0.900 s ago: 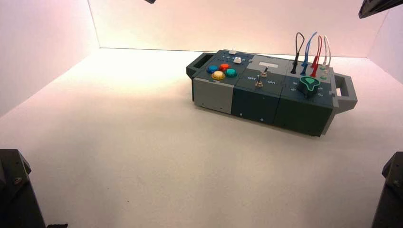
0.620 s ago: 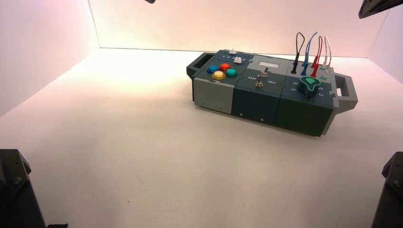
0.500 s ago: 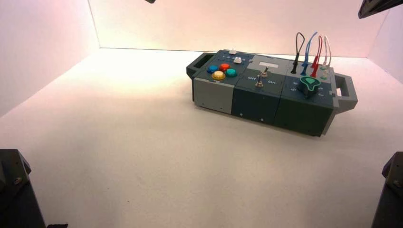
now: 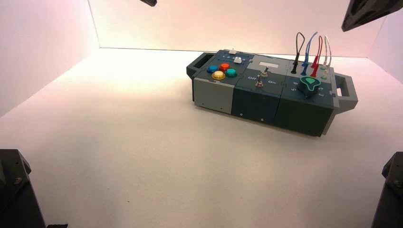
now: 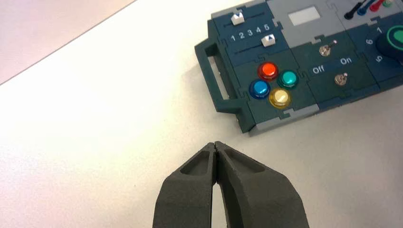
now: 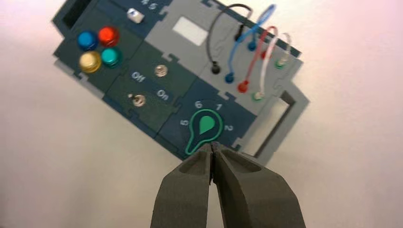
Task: Flip the bottom switch on with the right gripper.
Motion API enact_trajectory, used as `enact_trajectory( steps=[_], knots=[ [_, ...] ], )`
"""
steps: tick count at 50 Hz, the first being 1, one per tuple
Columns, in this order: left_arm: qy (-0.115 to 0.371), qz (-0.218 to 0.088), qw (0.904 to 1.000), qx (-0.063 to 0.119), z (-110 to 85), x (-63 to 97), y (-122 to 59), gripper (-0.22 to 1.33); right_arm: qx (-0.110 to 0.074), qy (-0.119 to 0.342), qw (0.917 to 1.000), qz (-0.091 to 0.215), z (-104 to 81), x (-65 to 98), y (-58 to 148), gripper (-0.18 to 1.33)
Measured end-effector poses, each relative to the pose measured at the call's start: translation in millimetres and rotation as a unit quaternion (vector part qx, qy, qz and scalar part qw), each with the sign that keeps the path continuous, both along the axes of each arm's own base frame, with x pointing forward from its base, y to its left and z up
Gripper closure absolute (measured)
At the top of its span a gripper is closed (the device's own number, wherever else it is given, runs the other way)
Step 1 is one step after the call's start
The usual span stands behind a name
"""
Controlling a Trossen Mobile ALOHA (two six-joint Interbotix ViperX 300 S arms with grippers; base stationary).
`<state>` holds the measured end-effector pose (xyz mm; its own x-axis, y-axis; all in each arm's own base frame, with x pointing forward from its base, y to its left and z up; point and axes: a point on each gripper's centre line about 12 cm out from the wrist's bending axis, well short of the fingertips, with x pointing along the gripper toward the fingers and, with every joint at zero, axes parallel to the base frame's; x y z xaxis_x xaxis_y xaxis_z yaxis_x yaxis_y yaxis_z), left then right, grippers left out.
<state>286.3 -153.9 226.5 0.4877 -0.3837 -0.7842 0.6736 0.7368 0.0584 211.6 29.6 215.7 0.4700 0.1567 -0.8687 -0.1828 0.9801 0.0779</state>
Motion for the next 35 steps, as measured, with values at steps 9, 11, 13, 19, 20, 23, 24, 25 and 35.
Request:
enact_trajectory(
  steps=[9, 11, 13, 19, 20, 23, 24, 25, 35],
  knots=[
    [0.001, -0.004, 1.0, 0.002, 0.3, 1.1, -1.3, 1.28, 0.004, 0.012, 0.9999, 0.01, -4.8, 2.1, 4, 1.28],
    [0.002, -0.005, 1.0, 0.003, -0.2, 2.2, -2.4, 1.28, 0.005, 0.015, 0.9998, 0.011, -6.4, 2.7, 5, 1.28],
    [0.006, -0.006, 1.0, 0.005, -2.8, 2.9, -3.3, 1.28, 0.005, 0.022, 0.9996, 0.014, -9.1, 3.4, 6, 1.28],
    [0.024, -0.018, 0.9994, 0.014, -12.7, 4.9, -10.9, 1.28, 0.002, 0.044, 0.9983, 0.039, -17.6, 6.0, 17, 1.28],
    [0.027, -0.021, 0.9993, 0.016, -14.4, 5.0, -12.8, 1.28, 0.001, 0.047, 0.9979, 0.044, -19.0, 6.9, 20, 1.28],
    [0.033, -0.027, 0.9989, 0.019, -18.2, 5.6, -16.7, 1.28, 0.001, 0.057, 0.9969, 0.055, -22.4, 8.0, 25, 1.28],
    [0.035, -0.029, 0.9988, 0.021, -19.8, 6.2, -18.2, 1.28, 0.0, 0.062, 0.9963, 0.059, -24.2, 8.9, 27, 1.28],
    [0.039, -0.032, 0.9985, 0.023, -22.5, 7.5, -20.7, 1.28, 0.0, 0.068, 0.9956, 0.065, -26.0, 10.9, 31, 1.28],
    [0.043, -0.033, 0.9982, 0.025, -26.5, 15.5, -25.5, 1.28, -0.001, 0.083, 0.9941, 0.069, -31.5, 18.4, 34, 1.28]
  ],
)
